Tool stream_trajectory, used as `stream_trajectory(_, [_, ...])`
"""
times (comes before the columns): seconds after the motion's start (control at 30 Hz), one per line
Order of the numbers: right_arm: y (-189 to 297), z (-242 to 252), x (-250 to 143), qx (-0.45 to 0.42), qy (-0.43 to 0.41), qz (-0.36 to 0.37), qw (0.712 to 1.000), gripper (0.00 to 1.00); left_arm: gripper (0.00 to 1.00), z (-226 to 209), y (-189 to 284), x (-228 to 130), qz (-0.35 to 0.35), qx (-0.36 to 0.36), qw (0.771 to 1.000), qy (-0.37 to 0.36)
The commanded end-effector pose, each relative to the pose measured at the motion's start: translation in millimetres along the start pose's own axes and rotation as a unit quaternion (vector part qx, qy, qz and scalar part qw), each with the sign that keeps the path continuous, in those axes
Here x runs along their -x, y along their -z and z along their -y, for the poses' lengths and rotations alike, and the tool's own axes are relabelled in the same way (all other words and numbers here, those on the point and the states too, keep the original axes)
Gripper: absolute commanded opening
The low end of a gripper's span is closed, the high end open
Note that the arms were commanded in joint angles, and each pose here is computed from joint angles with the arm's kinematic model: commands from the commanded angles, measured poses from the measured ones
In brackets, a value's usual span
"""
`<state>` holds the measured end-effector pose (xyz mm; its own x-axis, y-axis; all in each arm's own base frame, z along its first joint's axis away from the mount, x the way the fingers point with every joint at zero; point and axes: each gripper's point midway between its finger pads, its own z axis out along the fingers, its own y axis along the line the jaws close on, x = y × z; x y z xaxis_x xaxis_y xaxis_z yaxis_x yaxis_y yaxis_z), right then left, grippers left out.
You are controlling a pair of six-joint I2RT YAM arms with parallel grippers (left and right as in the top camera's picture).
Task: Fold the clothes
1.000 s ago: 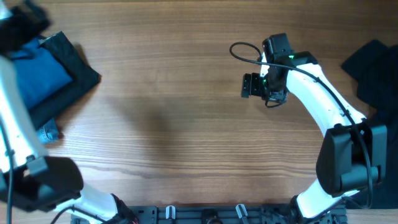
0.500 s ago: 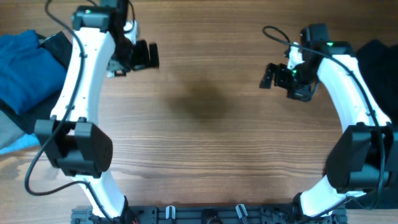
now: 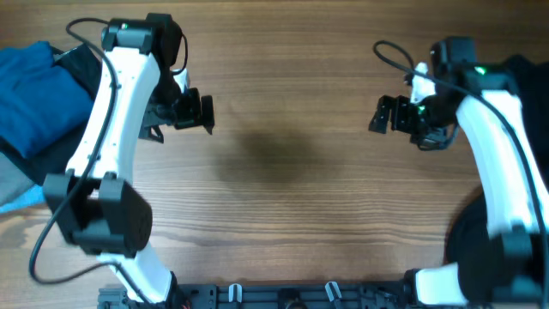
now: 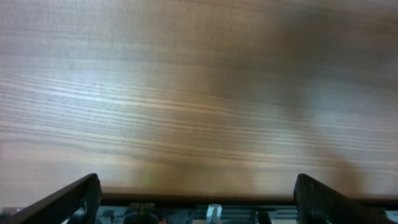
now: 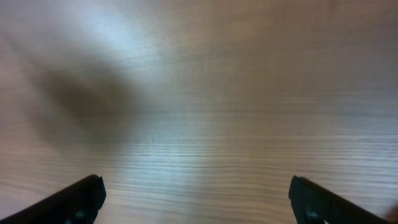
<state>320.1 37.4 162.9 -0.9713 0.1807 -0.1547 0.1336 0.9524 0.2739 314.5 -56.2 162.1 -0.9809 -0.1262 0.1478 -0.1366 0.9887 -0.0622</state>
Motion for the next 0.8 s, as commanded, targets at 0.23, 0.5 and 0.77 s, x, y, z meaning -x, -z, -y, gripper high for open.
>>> stream_trajectory(0.23, [79,7,-22,-0.012,0.002,0.262,0.965,1.0,1.0,-20,51,-42,0.33,-0.044,0.943,0.02])
stream_trajectory(0.5, [62,20,-45,-0.022,0.0,0.268,0.963,1.0,1.0,-28,72,-77,0.481,-0.097,0.871,0.011])
stream_trajectory(0.77, [40,25,-41,-0.032,-0.008,0.226,0.973,1.0,1.0,-33,81,-101,0.504,-0.105,0.857,0.01])
